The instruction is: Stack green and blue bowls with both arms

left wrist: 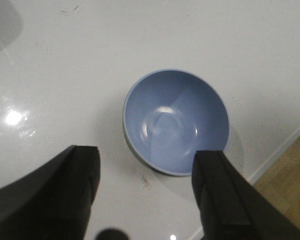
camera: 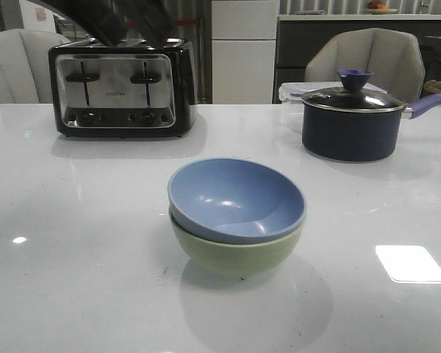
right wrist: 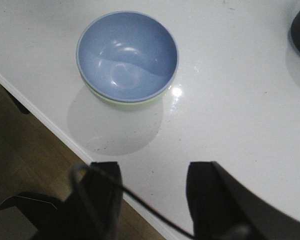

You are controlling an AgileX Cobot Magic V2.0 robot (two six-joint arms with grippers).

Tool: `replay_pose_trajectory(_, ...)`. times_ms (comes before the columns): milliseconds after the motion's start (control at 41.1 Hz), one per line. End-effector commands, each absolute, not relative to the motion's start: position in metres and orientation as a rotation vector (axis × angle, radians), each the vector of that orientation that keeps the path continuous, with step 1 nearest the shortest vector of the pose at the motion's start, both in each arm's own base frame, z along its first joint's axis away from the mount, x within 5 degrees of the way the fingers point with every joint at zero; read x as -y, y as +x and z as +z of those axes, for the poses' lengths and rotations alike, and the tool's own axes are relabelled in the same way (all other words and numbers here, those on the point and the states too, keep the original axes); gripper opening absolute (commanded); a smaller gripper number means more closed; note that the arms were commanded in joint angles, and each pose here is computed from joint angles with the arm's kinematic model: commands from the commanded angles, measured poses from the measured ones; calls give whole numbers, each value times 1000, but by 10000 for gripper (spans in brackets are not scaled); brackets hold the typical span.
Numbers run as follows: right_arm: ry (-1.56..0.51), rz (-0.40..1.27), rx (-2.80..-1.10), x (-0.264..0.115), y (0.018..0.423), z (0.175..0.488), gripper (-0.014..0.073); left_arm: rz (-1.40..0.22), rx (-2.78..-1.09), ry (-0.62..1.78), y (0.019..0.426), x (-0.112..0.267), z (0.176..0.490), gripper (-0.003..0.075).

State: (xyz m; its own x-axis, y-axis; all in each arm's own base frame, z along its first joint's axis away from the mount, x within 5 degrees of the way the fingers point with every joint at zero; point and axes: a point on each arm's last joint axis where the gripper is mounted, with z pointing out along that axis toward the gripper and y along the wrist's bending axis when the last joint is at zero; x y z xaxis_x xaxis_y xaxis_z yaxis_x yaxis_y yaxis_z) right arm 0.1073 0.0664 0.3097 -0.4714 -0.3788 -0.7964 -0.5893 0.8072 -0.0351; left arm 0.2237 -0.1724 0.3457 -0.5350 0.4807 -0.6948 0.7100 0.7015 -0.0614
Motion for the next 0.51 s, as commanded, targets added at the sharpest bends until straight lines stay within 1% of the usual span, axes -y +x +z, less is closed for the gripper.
replay_pose_trajectory(0,-692,302,-2028,-67,110,323,425,-449,-2131,876,197,154,366,454)
replay_pose_trajectory(268,-689,303,-2024,-67,110,324,425,-313,-2084,918,144,109,355,454)
replay_pose_trajectory(365,-686,316,-2031,-68,110,323,425,-284,-2085,854,131,95,351,454)
replay_pose_trajectory(487,-669,357,-2040,-69,109,324,425,-291,-2105,757,121,84,344,454)
